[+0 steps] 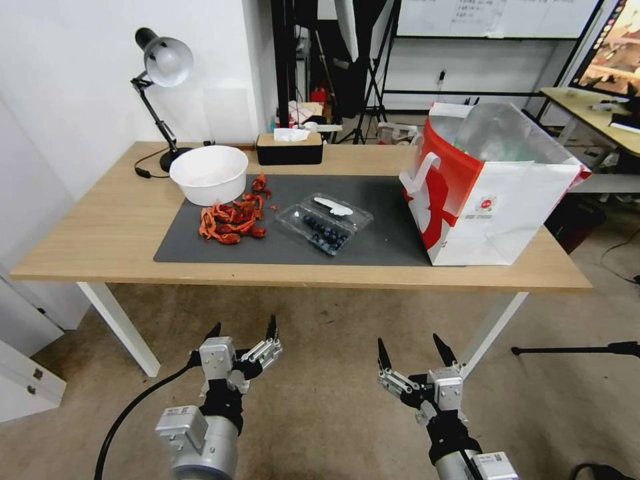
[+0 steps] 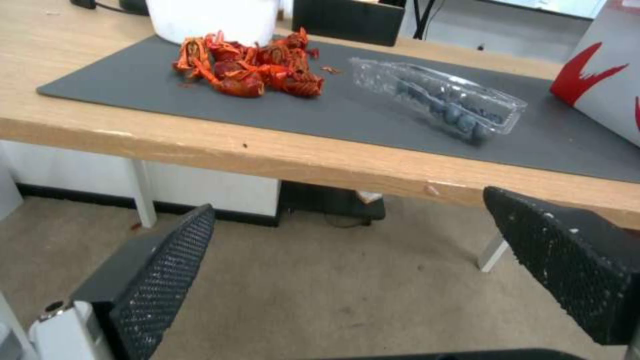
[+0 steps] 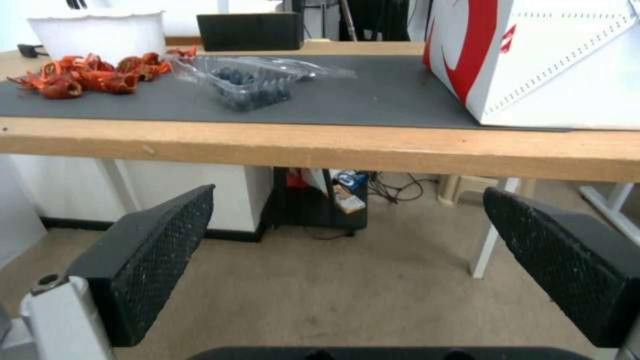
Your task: Close the takeout container lid, then place the container into the takeout bag.
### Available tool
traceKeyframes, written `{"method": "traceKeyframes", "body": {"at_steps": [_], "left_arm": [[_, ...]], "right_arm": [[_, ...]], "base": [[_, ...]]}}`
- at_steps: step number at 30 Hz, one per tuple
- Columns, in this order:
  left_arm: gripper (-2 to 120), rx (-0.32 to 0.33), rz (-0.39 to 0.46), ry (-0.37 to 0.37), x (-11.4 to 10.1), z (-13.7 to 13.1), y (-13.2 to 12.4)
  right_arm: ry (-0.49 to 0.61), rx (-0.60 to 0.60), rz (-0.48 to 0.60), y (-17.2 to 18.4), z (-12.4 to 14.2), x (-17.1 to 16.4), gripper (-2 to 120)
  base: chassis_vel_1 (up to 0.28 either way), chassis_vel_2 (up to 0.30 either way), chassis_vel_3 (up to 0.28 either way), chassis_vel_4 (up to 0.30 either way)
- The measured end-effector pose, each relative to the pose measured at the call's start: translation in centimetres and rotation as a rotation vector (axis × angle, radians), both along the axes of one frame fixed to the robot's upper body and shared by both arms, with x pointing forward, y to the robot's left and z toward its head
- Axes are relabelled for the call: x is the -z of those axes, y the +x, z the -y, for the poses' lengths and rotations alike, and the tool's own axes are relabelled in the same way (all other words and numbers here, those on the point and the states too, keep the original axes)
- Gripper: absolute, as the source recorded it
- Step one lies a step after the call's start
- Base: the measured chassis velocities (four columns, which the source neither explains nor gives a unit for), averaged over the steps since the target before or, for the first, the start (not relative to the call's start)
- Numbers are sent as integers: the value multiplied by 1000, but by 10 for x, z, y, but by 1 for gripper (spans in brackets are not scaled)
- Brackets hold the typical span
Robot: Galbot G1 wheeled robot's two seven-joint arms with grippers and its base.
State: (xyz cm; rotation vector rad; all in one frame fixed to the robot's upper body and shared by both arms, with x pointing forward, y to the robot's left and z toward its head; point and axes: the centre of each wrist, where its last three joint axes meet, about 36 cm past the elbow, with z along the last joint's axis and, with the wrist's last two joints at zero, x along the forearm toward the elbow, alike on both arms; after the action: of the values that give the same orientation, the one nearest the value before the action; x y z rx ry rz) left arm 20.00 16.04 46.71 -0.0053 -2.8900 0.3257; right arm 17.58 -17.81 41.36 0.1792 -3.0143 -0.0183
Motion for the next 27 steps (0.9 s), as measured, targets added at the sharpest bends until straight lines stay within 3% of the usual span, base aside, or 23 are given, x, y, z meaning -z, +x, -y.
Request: {"method": "traceKeyframes", "body": {"at_steps": [27], "left_arm": [[100,6,77,44,6,-13,9]], "right_arm": [[-30,9,43,11,15,-1,100]], "base": [[0,0,0,0]]}}
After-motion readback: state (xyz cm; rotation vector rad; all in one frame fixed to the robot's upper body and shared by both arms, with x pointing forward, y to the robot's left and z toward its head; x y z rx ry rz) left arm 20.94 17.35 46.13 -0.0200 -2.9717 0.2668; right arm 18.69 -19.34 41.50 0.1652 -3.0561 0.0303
